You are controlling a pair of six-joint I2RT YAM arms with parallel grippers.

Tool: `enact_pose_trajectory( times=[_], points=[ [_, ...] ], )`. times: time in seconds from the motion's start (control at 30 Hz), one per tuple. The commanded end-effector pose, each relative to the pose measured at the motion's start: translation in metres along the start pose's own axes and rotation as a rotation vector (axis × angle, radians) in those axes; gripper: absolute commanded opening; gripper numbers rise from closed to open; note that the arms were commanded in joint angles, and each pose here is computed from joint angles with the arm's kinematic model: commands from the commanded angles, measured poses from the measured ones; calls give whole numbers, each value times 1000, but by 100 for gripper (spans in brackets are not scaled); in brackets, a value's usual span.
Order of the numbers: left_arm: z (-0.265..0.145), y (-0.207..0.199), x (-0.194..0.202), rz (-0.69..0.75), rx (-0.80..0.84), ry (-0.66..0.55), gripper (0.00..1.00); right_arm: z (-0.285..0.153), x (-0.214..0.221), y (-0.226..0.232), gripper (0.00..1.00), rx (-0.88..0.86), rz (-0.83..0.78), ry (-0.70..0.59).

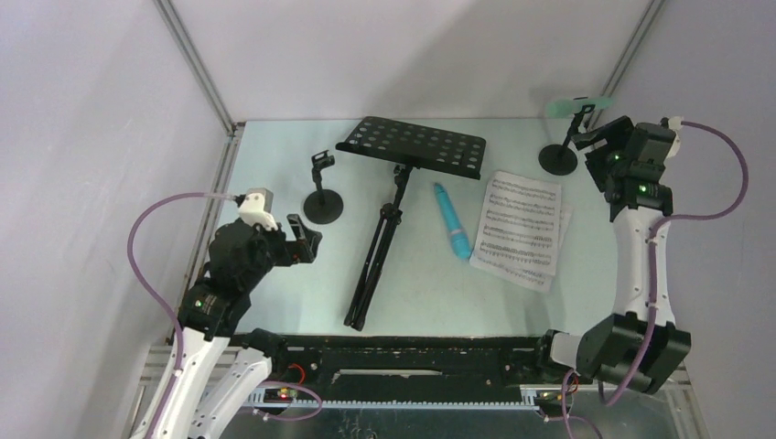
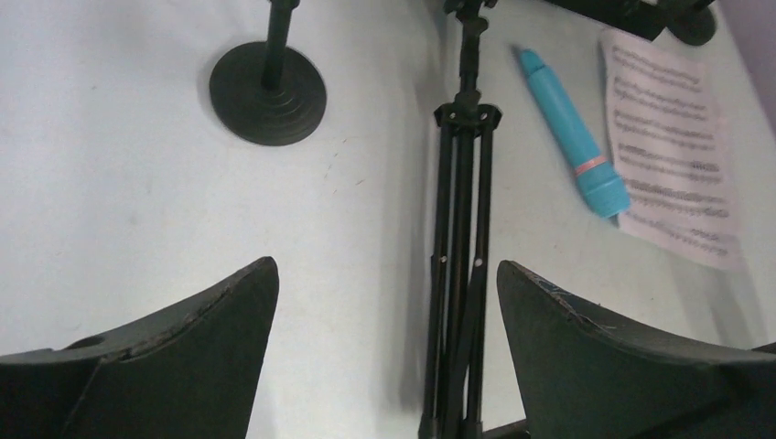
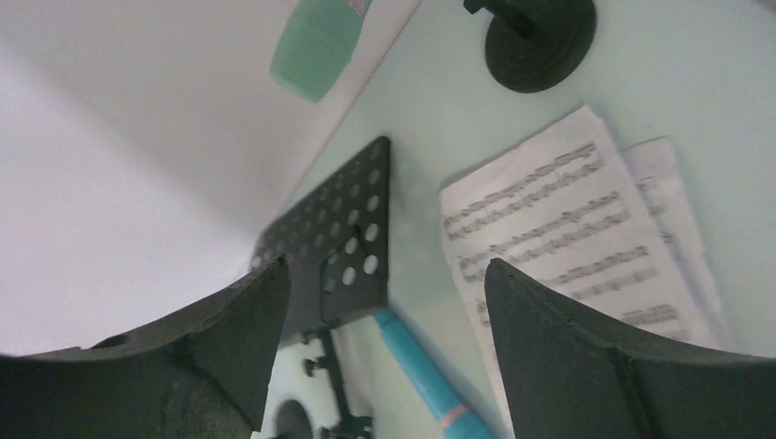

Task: Pack up the instrument practice props

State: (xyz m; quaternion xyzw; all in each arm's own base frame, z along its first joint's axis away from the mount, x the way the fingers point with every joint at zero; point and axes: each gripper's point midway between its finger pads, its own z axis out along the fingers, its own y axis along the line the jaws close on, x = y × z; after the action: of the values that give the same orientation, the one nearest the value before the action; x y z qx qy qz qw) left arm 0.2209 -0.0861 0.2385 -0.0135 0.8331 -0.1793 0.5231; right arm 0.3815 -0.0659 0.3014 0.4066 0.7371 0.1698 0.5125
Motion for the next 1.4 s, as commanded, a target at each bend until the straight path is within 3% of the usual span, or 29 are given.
enact_pose_trajectory(
  times=[0.0, 0.17, 0.47, 0.77, 0.93, 1.23, 1.37],
  points=[
    [-5, 15, 6, 94, -53, 0, 94, 15, -37, 32, 86, -143, 229, -52],
    [-5, 17, 7, 100, -63, 5, 94, 44, -66, 42, 88, -194, 411, -77],
    [-3, 17, 11, 97, -58, 22, 94, 108, -76, 56, 89, -201, 561, 48],
    [0, 21, 12, 86, -88, 39, 94, 145, -70, 52, 89, -143, 597, 102],
    [-1, 35, 10, 38, -192, 56, 92, 167, -56, 46, 89, -102, 585, 159],
    [6, 43, 14, 46, -227, 54, 92, 202, -26, 54, 89, -101, 595, 232],
    [8, 43, 17, 47, -225, 67, 92, 217, -21, 64, 78, -141, 619, 254]
  ],
)
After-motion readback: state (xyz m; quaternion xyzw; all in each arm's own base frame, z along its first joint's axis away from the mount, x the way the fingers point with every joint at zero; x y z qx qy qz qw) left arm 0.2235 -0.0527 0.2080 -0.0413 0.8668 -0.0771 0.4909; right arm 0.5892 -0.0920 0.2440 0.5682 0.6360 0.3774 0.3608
